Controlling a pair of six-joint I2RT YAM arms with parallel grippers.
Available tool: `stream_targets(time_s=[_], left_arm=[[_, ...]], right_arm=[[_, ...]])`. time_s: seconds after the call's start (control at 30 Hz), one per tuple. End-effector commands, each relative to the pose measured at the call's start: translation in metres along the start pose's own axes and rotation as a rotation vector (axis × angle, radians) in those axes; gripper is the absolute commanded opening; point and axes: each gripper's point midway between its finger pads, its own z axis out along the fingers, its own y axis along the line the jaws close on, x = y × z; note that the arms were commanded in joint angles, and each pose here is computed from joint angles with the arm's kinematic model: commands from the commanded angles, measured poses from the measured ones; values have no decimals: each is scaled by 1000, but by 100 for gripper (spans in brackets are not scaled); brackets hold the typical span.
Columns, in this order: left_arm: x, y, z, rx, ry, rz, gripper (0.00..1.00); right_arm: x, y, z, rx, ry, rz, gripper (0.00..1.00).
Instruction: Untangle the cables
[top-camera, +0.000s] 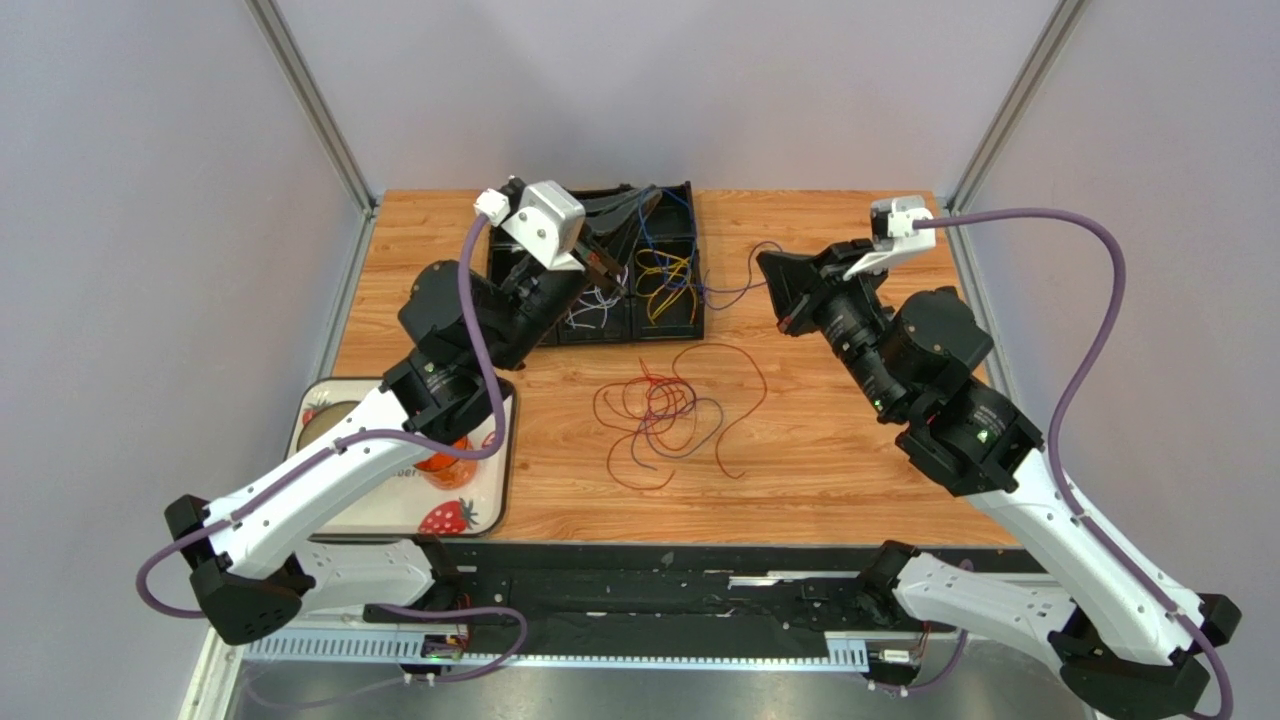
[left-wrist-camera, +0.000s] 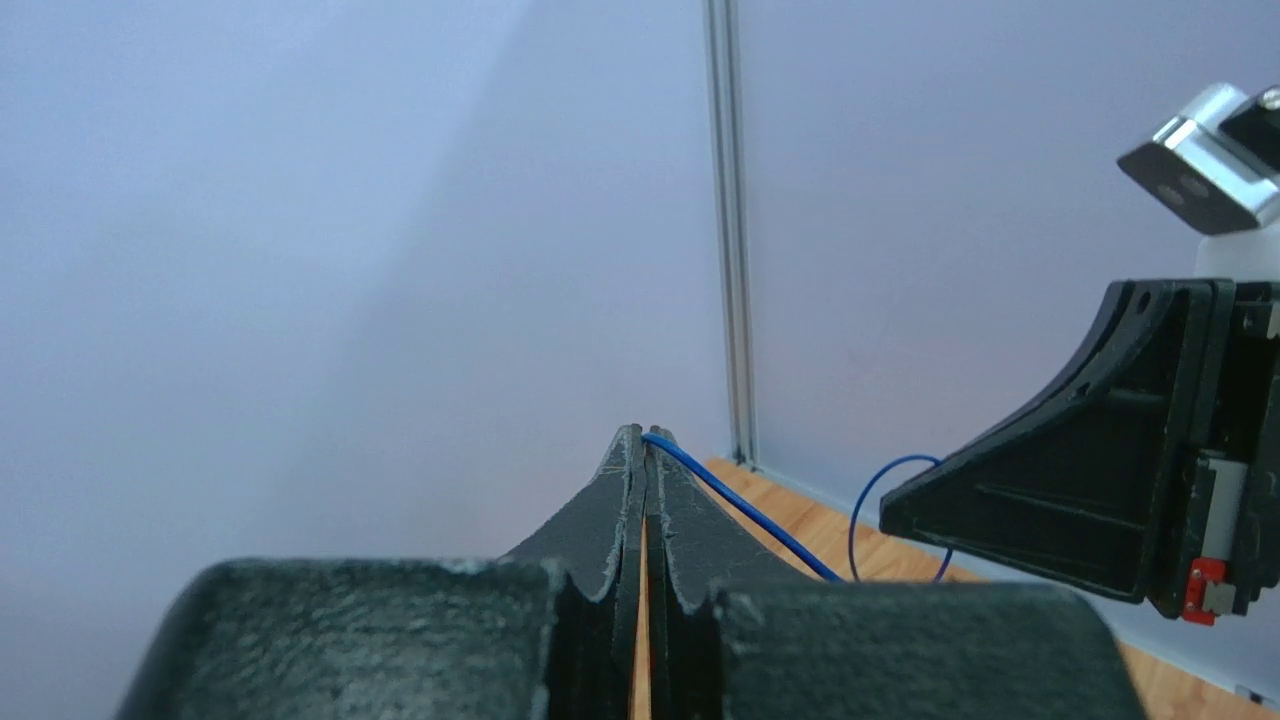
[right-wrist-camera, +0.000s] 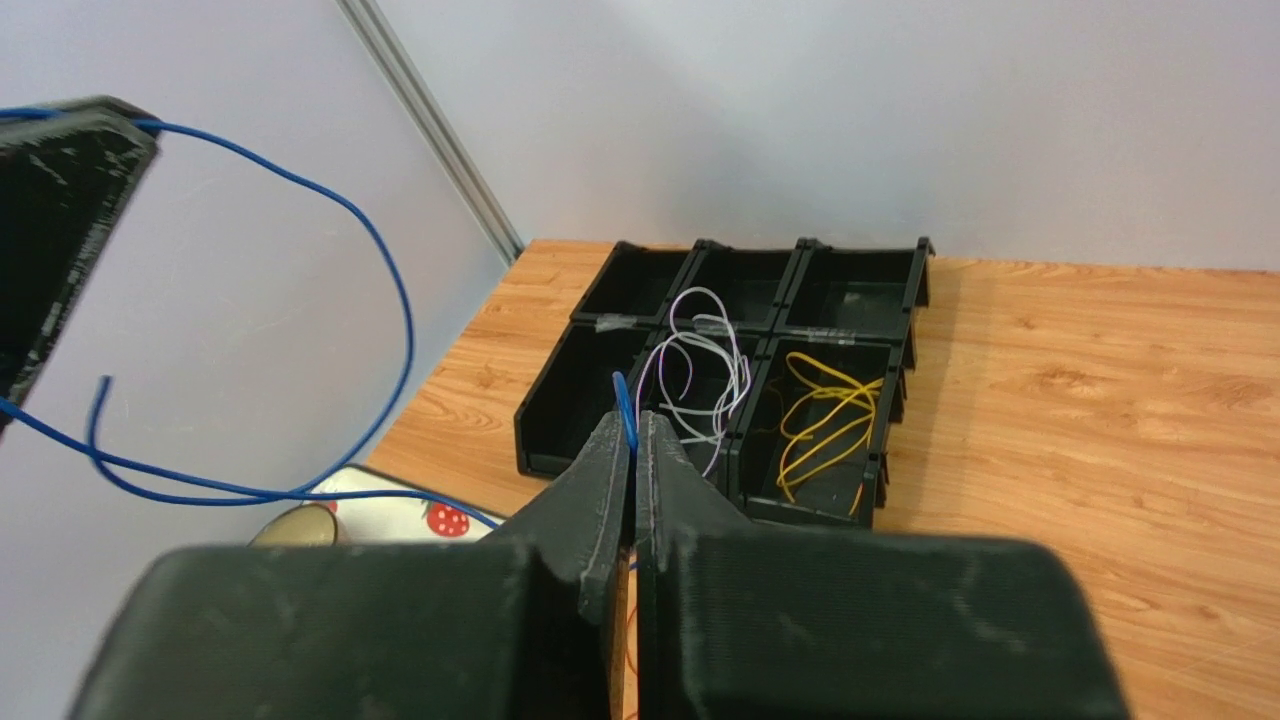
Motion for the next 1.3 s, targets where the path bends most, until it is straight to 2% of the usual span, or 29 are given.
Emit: stream_targets(time_s=[0.0, 0.27, 0.47, 0.67, 0.77, 0.8, 0.87, 1.07, 1.1, 1.13, 1.27], left_arm=[[42, -14, -15, 44, 111, -41, 0], [95, -31, -39, 102, 268, -93, 0], [130, -11, -61, -28, 396, -88, 0], [154, 36, -85, -269, 501, -44, 0], [165, 67, -99, -398, 571, -49, 0], [172, 75, -107, -434, 610, -42, 0], [176, 96, -115, -521, 631, -52, 0], [200, 135, -130, -634, 720, -81, 0], [201, 139, -130, -640, 726, -80, 0], [205, 146, -130, -654, 735, -74, 0], [231, 172, -131, -720, 809, -55, 0]], right_arm=[[13, 6, 3, -31, 29, 37, 0], [41, 30, 15, -154, 117, 34, 0], [77, 58, 38, -270, 246, 34, 0], [105, 73, 74, -287, 336, 27, 0], [103, 82, 93, -305, 335, 8, 0], [122, 81, 106, -293, 375, -3, 0], [132, 86, 117, -310, 401, -18, 0], [175, 98, 173, -324, 494, -72, 0], [161, 108, 182, -346, 463, -74, 0], [187, 108, 191, -352, 518, -76, 0], [200, 118, 219, -381, 516, -74, 0]])
